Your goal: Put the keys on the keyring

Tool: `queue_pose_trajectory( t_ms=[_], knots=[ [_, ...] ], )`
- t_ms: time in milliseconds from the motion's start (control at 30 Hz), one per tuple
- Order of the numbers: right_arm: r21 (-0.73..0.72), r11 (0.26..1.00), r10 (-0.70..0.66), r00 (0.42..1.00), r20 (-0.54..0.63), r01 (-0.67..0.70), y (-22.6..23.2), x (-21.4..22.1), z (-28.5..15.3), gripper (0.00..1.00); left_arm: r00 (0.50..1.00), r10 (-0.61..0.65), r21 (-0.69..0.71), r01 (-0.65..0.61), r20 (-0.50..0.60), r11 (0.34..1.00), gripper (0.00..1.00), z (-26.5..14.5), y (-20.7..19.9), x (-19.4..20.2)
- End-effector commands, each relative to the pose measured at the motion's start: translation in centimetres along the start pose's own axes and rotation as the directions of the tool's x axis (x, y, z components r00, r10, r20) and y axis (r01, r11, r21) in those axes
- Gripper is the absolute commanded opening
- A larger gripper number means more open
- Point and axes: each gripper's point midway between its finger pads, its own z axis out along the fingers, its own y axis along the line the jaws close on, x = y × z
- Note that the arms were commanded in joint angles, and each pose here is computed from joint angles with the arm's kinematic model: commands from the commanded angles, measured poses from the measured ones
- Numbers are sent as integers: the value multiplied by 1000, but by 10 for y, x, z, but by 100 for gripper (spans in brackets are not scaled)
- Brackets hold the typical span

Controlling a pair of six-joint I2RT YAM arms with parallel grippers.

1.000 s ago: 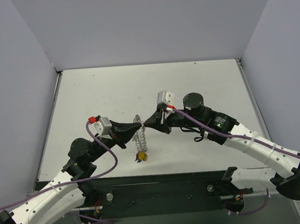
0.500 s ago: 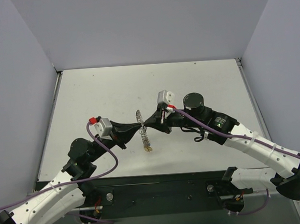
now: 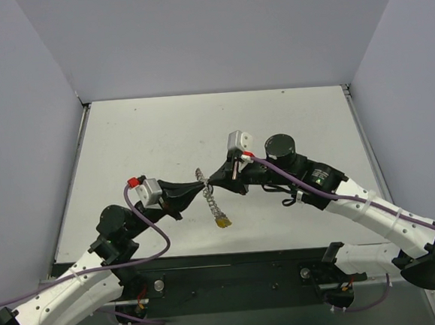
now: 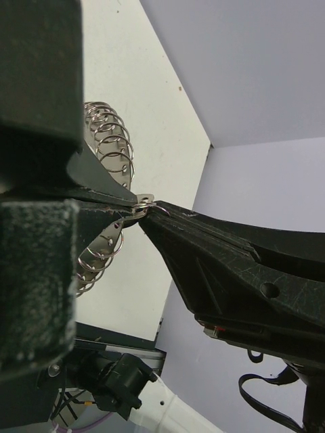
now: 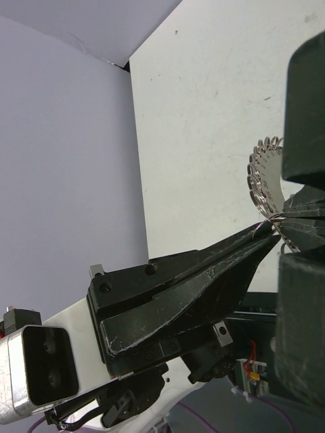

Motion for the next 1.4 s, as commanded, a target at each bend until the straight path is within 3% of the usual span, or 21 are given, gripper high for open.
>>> queue_pose_trajectory(
  t_ms=[0,1133,1367],
  knots=[
    [13,999,-33,996,81,32,-4,-32,0,0,989,36,90,-49,141,995,0,0,-21,-38],
    [3,999,-35,998,60,35,-1,-23,-3,0,954,9,175,-65,300,982,0,-15,-42,-71],
    [9,999,-54,995,83,54,3,-32,-17,0,967,21,76,-42,254,996,0,-10,-23,-61]
  ],
)
